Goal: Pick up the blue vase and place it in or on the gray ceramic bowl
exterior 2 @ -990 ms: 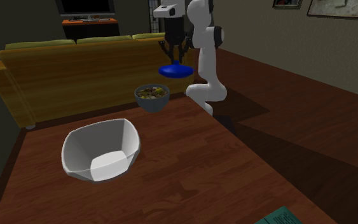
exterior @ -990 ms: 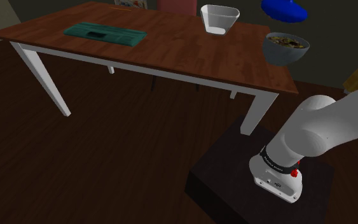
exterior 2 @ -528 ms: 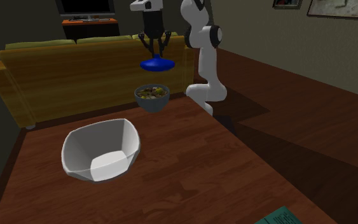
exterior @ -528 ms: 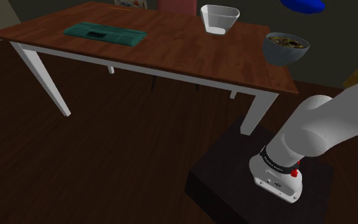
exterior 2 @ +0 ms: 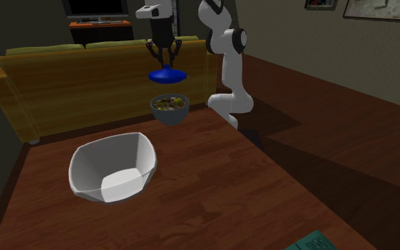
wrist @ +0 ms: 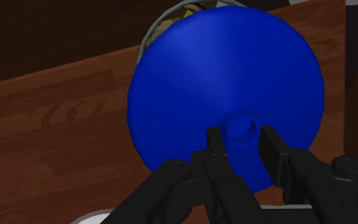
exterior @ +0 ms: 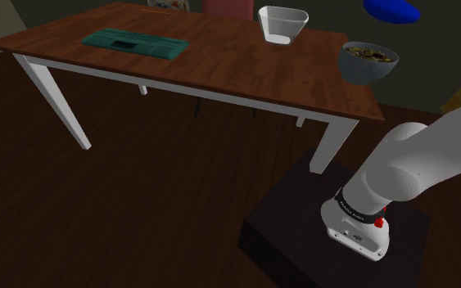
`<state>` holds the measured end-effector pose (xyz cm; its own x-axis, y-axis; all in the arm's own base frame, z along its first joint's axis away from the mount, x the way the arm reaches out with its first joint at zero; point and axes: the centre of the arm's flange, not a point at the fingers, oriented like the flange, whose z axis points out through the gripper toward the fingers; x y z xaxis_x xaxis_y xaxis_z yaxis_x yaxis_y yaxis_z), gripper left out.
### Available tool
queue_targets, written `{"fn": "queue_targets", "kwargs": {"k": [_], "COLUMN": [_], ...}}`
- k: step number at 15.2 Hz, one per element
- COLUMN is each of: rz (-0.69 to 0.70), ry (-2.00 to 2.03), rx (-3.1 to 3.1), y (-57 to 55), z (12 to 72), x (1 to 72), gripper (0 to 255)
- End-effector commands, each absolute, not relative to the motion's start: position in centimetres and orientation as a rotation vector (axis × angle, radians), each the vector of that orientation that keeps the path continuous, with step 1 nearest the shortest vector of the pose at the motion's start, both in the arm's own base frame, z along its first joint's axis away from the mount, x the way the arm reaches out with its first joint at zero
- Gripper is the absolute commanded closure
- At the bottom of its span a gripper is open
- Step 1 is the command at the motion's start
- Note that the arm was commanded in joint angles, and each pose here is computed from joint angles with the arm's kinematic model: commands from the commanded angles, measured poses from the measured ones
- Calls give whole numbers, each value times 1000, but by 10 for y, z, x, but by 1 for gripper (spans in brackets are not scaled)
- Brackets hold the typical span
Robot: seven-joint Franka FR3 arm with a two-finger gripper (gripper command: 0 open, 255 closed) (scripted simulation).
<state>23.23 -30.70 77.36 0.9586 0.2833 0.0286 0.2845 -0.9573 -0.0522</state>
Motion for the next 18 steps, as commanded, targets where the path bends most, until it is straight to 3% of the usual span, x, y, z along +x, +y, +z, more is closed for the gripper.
{"fn": "queue_targets", "kwargs": {"k": [1, 18], "rz": [-33, -33], "ry": [-443, -443], "rx": [-3054, -3054], "y": [-307, -307], "z": [763, 686], "x": [232, 232], "gripper": [255, 255]}}
